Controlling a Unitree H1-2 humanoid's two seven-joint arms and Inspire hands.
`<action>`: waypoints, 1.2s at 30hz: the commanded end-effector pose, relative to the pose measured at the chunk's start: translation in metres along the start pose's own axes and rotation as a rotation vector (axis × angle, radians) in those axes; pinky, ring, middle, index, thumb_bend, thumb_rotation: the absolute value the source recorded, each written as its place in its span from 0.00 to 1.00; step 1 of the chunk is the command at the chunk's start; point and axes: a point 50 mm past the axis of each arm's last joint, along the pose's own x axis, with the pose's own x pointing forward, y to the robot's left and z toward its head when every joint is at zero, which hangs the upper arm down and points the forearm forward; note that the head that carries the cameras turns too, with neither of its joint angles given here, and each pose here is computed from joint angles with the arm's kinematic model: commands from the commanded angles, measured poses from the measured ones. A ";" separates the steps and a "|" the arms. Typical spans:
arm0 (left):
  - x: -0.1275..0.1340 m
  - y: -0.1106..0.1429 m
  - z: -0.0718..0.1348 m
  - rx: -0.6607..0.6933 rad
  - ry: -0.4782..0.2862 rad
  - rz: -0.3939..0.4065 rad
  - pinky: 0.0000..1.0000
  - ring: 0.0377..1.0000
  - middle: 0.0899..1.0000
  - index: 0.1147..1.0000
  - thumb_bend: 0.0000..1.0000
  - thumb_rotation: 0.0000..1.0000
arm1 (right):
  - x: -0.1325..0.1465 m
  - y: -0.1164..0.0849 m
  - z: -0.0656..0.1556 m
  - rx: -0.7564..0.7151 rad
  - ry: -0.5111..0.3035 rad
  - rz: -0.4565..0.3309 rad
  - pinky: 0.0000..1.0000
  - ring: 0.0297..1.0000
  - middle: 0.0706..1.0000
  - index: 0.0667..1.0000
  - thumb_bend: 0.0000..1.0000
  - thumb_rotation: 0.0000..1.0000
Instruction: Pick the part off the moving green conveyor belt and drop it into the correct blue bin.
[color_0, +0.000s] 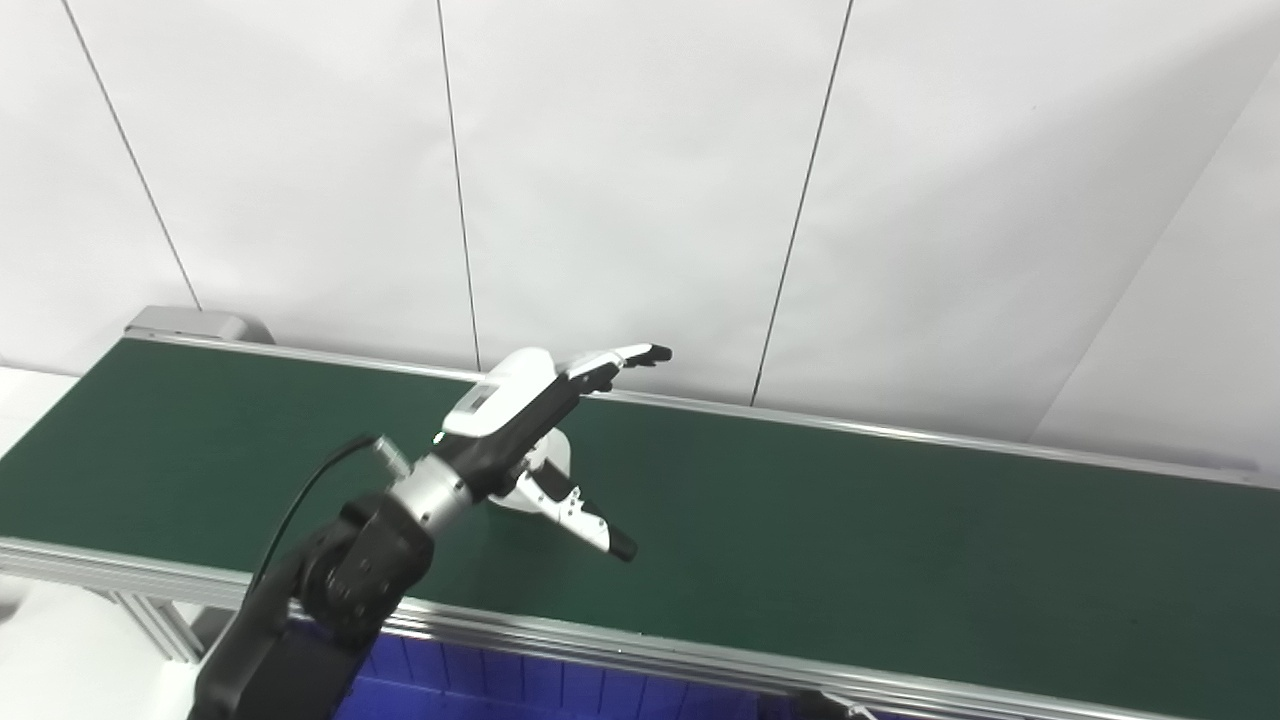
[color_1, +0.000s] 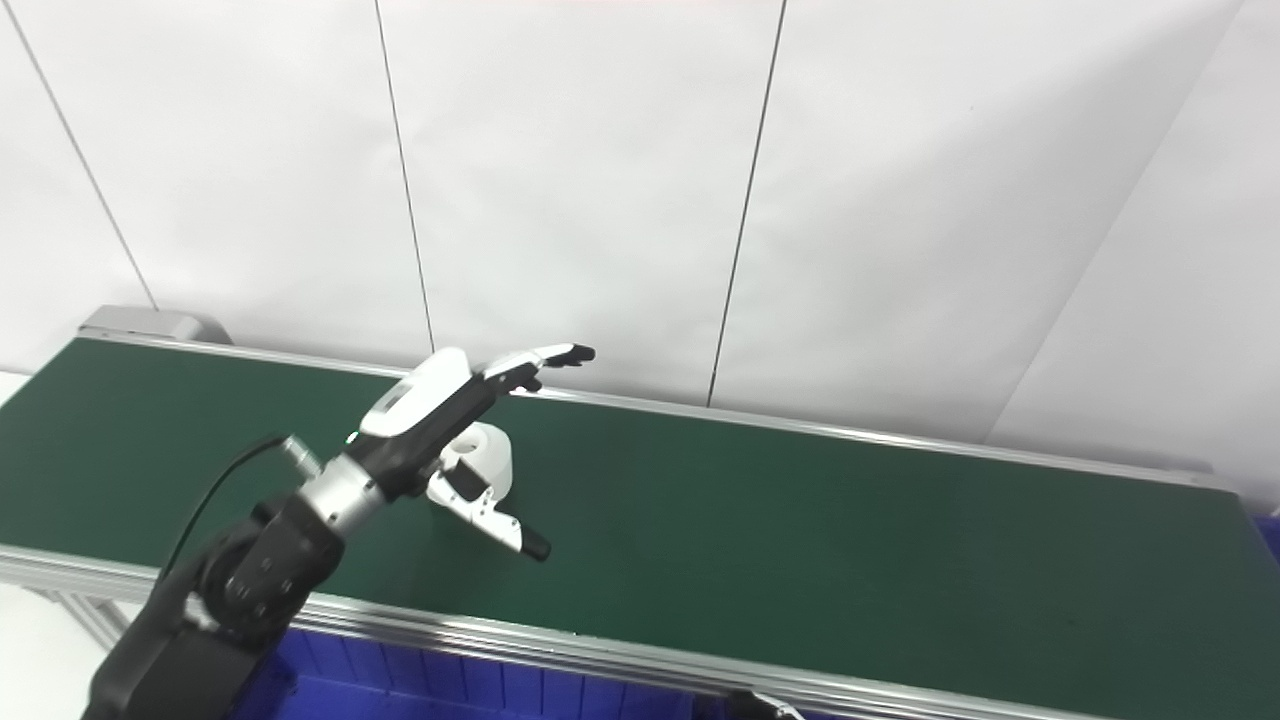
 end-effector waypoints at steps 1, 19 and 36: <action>0.020 0.027 0.004 0.111 -0.025 0.020 0.73 0.88 0.87 0.87 1.00 0.33 | 0.008 -0.001 0.012 0.010 -0.087 0.001 0.62 0.69 0.78 0.78 0.73 0.97; 0.100 -0.006 -0.037 0.455 0.147 -0.355 0.75 0.89 0.88 0.85 1.00 0.23 | 0.004 0.010 0.021 0.025 -0.118 0.004 0.62 0.68 0.78 0.78 0.73 0.97; 0.105 -0.039 -0.053 0.628 0.165 -0.397 0.60 0.71 0.73 0.71 0.91 0.01 | 0.000 0.015 0.029 0.036 -0.144 0.007 0.62 0.69 0.77 0.79 0.78 0.98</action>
